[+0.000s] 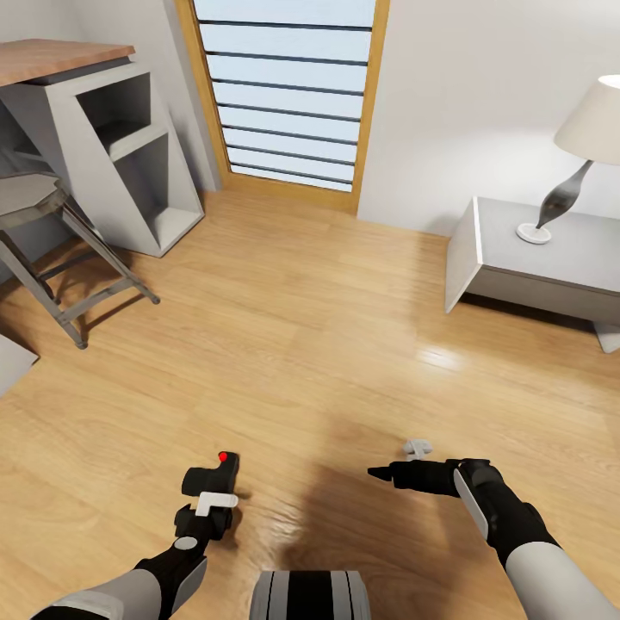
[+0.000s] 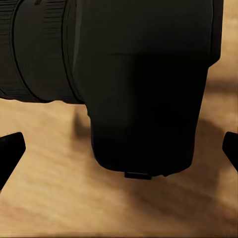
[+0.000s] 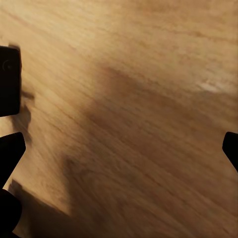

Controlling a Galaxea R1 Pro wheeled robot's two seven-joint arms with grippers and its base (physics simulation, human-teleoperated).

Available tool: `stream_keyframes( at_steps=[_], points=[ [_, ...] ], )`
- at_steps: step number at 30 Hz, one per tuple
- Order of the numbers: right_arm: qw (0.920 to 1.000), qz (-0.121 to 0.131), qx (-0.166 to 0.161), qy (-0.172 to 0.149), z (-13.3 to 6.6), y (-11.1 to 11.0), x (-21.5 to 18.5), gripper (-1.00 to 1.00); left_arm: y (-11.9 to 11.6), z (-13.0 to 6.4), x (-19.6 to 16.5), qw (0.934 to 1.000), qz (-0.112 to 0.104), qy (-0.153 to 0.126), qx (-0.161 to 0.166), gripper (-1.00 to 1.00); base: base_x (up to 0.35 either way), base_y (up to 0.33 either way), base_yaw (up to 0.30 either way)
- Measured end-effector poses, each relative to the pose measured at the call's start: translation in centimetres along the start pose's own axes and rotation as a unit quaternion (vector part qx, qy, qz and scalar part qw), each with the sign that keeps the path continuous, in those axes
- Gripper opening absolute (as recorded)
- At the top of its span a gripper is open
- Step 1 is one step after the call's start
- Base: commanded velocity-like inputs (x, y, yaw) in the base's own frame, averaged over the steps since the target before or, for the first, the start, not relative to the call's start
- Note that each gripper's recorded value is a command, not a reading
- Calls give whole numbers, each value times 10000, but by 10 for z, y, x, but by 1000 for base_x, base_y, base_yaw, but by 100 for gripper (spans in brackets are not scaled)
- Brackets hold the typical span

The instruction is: Attach the digital camera to the camera tripod in the bedroom.

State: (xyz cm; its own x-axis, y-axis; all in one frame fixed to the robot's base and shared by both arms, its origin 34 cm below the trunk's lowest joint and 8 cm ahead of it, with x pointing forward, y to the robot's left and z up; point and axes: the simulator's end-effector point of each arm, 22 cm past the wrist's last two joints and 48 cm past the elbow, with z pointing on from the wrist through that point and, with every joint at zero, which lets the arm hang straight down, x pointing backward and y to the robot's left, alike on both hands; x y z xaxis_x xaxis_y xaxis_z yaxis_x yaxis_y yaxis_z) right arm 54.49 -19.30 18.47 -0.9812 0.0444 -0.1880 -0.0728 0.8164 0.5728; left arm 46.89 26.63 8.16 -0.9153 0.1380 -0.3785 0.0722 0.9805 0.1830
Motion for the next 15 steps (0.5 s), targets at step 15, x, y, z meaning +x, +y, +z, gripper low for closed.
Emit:
stream_keyframes(
  at_steps=[15],
  points=[
    [10000,7,1,-2,0,0,0,100,0,0,4,9999,45,104,4,100,28,0,0]
  ],
)
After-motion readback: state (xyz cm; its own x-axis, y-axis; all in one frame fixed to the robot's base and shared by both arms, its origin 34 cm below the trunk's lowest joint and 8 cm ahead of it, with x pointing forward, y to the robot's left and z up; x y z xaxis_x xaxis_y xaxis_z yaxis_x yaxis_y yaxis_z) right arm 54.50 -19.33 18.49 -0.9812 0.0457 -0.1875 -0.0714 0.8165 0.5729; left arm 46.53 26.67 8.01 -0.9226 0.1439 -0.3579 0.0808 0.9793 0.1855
